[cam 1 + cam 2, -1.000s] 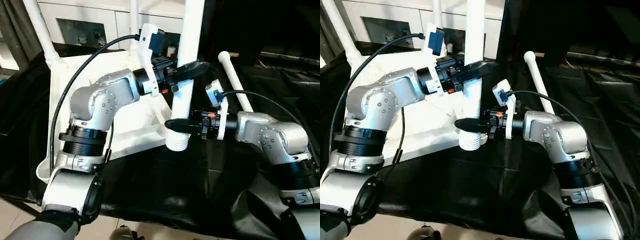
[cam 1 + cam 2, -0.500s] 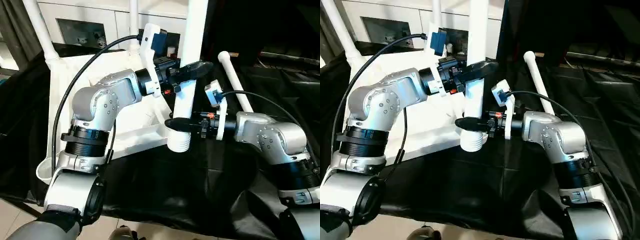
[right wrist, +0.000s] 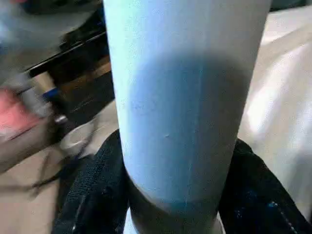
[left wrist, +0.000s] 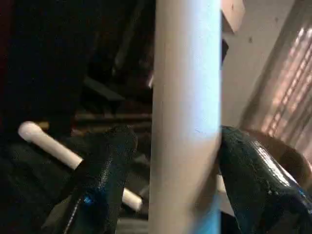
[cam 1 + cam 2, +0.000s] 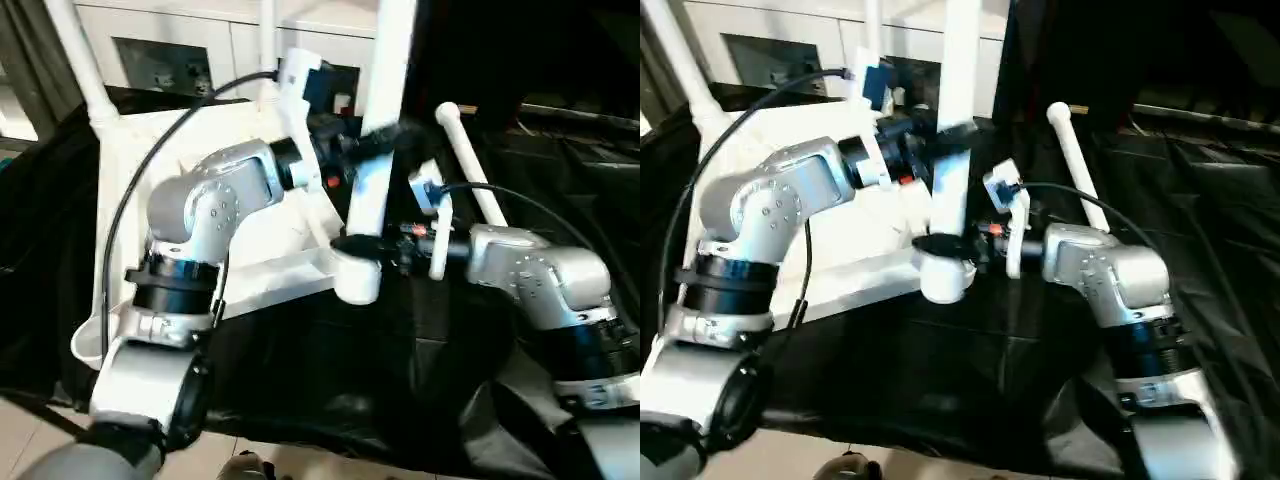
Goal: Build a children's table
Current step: Insert table leg to table base
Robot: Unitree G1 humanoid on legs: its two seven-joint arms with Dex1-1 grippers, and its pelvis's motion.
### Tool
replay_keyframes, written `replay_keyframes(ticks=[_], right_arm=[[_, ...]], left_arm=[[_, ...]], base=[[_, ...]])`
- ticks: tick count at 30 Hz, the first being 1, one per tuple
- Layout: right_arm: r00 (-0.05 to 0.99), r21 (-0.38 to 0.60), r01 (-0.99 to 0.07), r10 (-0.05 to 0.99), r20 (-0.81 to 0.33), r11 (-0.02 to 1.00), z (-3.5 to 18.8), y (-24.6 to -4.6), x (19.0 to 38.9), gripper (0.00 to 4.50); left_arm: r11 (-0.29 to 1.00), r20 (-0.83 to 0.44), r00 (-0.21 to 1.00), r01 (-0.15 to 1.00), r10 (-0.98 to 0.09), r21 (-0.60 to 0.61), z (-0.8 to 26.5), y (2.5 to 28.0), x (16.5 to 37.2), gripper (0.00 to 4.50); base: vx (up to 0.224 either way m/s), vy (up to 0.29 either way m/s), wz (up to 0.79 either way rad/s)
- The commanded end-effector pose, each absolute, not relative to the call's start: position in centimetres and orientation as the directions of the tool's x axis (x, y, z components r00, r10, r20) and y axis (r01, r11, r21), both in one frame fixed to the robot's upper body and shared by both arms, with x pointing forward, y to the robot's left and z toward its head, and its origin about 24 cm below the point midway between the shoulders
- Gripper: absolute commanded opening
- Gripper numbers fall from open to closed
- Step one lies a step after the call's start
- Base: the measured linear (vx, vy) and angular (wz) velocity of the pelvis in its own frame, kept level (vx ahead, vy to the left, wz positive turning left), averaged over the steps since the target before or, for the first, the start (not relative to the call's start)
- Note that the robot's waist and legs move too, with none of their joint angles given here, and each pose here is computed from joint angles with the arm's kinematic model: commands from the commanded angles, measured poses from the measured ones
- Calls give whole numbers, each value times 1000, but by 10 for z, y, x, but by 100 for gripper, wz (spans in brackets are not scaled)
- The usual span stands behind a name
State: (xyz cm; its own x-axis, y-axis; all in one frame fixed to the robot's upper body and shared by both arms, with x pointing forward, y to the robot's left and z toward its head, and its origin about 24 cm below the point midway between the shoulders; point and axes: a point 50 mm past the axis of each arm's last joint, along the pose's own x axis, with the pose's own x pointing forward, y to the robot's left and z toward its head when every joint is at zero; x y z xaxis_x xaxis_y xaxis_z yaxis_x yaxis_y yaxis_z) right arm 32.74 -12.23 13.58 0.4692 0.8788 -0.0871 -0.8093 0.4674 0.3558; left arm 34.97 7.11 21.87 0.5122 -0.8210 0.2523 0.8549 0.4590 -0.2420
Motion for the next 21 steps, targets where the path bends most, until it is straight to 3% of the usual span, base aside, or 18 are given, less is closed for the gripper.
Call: replay_keyframes(ticks=[1,2,8,12,13,21], right_arm=[[586,323,-755,808,-58,571,143,-135,337,191],[655,326,-702,754,-54,633,142,-140,343,191],[786,301,-566,613,-83,767,138,-155,355,191],[806,281,-542,584,-95,792,135,-158,356,191],[811,278,-536,578,-95,797,133,-157,356,191],[830,247,-521,553,-75,817,133,-153,360,191]], left_arm=[[486,308,545,837,-780,-251,223,80,350,298],[480,332,545,837,-769,-262,223,83,347,298],[514,302,581,812,-756,-277,212,99,343,298],[615,225,667,744,-710,-263,196,111,348,298],[698,144,732,679,-666,-228,181,117,352,298],[766,-49,764,642,-643,-39,150,124,349,298]], base=[[0,0,0],[0,0,0],[0,0,0],[0,0,0],[0,0,0],[0,0,0]])
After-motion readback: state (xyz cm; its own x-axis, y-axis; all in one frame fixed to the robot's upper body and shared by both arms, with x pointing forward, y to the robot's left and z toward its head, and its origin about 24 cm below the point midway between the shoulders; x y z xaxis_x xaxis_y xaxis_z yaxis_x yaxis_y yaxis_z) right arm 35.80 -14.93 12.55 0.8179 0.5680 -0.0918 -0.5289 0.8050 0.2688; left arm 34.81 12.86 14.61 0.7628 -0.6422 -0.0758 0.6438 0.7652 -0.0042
